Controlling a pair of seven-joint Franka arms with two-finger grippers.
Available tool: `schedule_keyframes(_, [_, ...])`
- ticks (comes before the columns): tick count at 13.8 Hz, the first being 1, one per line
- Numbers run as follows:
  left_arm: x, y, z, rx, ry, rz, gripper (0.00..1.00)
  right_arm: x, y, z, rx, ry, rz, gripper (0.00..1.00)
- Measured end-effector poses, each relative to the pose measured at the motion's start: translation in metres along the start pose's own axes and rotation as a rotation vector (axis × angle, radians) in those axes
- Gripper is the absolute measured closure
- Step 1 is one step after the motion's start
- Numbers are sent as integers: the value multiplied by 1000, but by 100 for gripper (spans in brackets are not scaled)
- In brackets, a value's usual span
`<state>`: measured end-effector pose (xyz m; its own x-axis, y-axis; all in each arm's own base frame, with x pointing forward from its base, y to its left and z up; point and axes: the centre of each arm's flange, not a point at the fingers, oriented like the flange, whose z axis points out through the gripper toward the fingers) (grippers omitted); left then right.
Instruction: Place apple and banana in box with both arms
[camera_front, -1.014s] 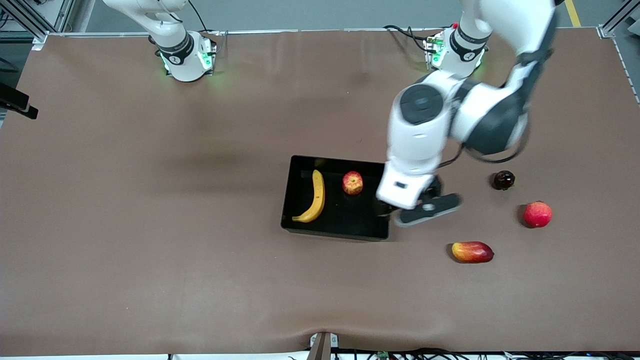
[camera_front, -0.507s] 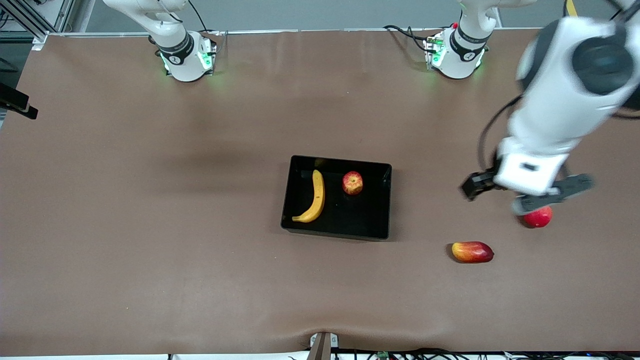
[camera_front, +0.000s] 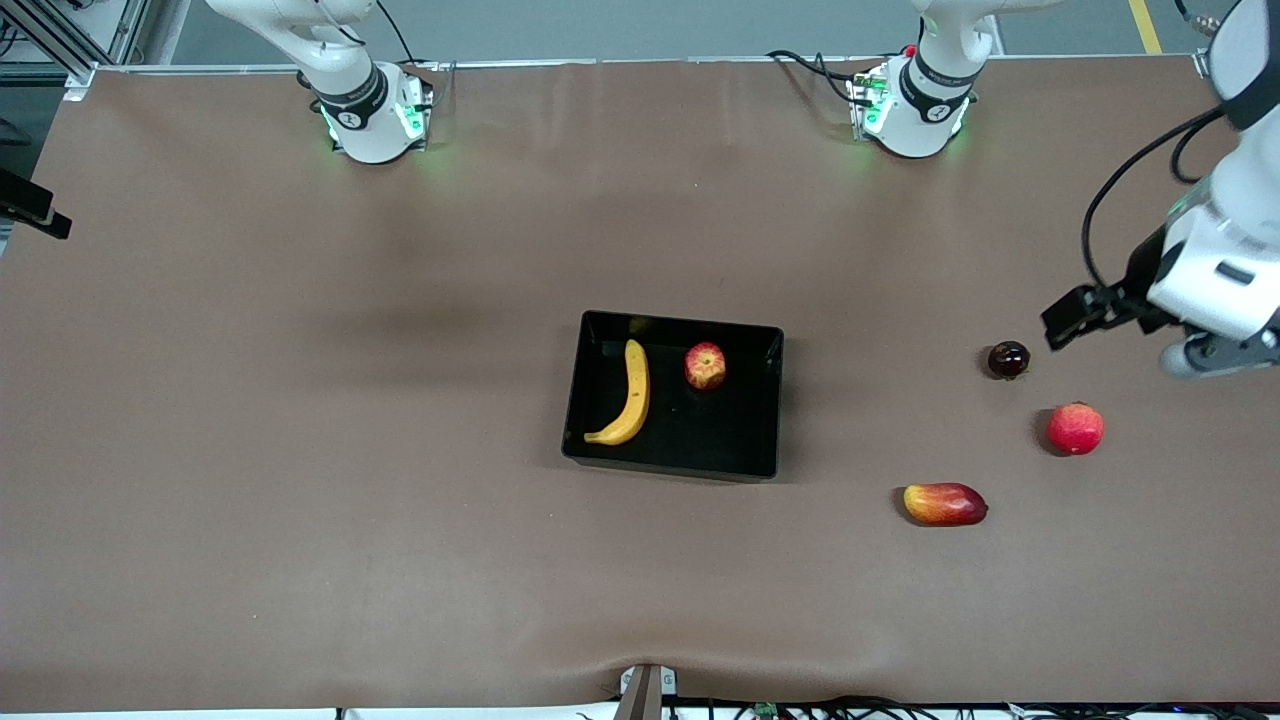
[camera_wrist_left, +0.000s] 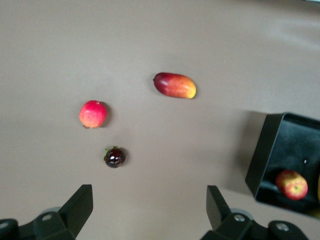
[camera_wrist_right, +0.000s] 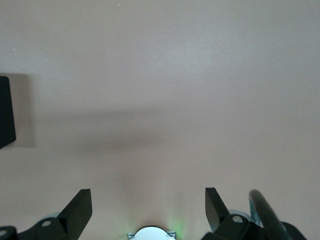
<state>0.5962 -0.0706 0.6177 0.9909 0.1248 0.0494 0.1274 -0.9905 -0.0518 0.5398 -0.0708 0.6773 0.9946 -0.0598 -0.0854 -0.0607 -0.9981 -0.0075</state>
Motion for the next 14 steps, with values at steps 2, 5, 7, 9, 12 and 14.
schedule_keyframes(2, [-21, -21, -3, -4, -15, 23, 0, 0, 0, 0, 0, 1, 0, 0])
schedule_keyframes(5, [-51, -31, 7, 1, -4, 41, 0, 0, 0, 0, 0, 2, 0, 0])
schedule_keyframes(7, [-60, -37, 15, -4, -1, 46, 0, 0, 0, 0, 0, 2, 0, 0])
schedule_keyframes(9, [-64, -31, 16, -8, 1, 64, 0, 0, 0, 0, 0, 2, 0, 0])
schedule_keyframes(12, [-66, -19, 13, -10, 16, 87, 0, 0, 0, 0, 0, 2, 0, 0])
schedule_keyframes(14, [-64, -18, 2, -21, 36, 84, 0, 0, 0, 0, 0, 2, 0, 0])
